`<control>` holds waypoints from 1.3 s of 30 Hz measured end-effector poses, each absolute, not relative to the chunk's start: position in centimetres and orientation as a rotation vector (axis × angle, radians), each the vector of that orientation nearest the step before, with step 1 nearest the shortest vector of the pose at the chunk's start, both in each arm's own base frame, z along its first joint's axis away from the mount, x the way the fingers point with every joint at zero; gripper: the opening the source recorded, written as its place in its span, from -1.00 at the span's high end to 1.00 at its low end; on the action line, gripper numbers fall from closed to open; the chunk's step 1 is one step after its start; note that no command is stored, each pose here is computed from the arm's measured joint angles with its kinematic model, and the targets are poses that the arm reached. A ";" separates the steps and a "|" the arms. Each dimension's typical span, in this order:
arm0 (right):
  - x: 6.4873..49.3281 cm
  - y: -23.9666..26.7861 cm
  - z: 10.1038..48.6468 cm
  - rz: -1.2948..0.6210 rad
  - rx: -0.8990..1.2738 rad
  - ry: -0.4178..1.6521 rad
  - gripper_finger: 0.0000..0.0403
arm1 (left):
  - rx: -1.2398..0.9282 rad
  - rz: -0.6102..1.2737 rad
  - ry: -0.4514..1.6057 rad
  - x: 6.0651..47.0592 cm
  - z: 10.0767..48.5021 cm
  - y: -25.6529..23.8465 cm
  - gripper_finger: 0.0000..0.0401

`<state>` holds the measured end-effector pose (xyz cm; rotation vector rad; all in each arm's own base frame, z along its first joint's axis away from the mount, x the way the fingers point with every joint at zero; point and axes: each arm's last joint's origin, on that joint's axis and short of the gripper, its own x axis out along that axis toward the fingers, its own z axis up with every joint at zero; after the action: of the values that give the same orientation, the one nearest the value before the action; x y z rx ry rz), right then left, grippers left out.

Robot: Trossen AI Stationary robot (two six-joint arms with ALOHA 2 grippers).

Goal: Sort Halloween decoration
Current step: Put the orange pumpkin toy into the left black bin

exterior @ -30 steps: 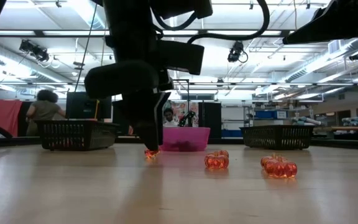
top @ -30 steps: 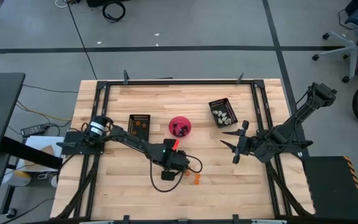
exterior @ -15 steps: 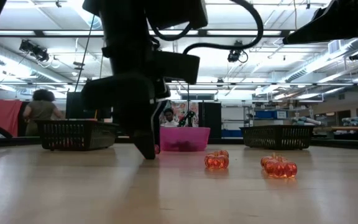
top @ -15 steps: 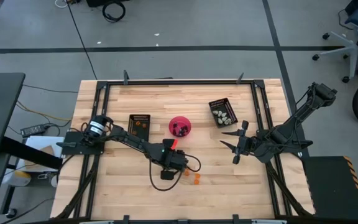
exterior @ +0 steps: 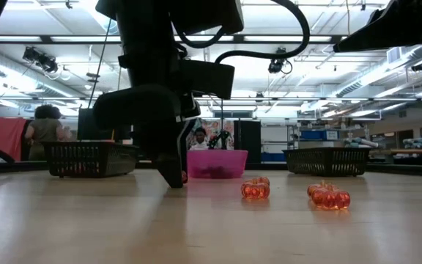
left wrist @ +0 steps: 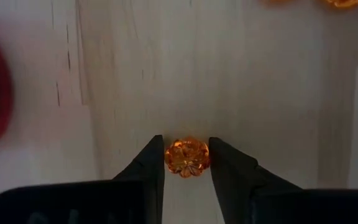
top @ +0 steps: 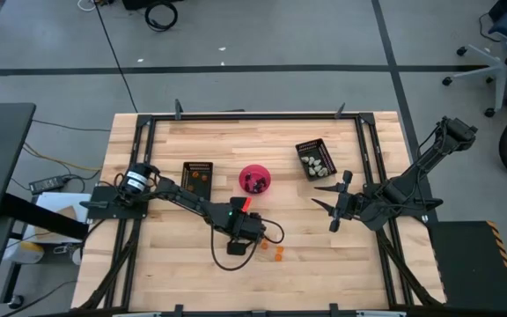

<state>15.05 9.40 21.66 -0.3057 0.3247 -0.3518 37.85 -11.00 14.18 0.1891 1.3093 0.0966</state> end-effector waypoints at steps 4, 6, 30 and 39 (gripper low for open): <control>15.1 9.4 21.7 -0.354 -0.306 0.324 0.17 | 0.193 0.097 1.316 37.8 14.1 -11.0 0.68; 15.1 9.4 21.7 -0.356 -0.307 0.324 0.17 | 0.196 0.098 1.319 37.8 14.1 -11.0 0.72; 15.1 9.4 21.7 -0.355 -0.305 0.320 0.17 | 0.285 0.179 1.390 36.4 16.7 -10.0 0.73; 15.1 9.4 21.7 -0.354 -0.304 0.320 0.17 | 0.342 0.316 1.453 34.6 19.1 -8.5 0.74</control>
<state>15.07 9.41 21.70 -0.3045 0.3201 -0.3544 34.57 -8.45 19.05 0.3419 1.4526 0.3157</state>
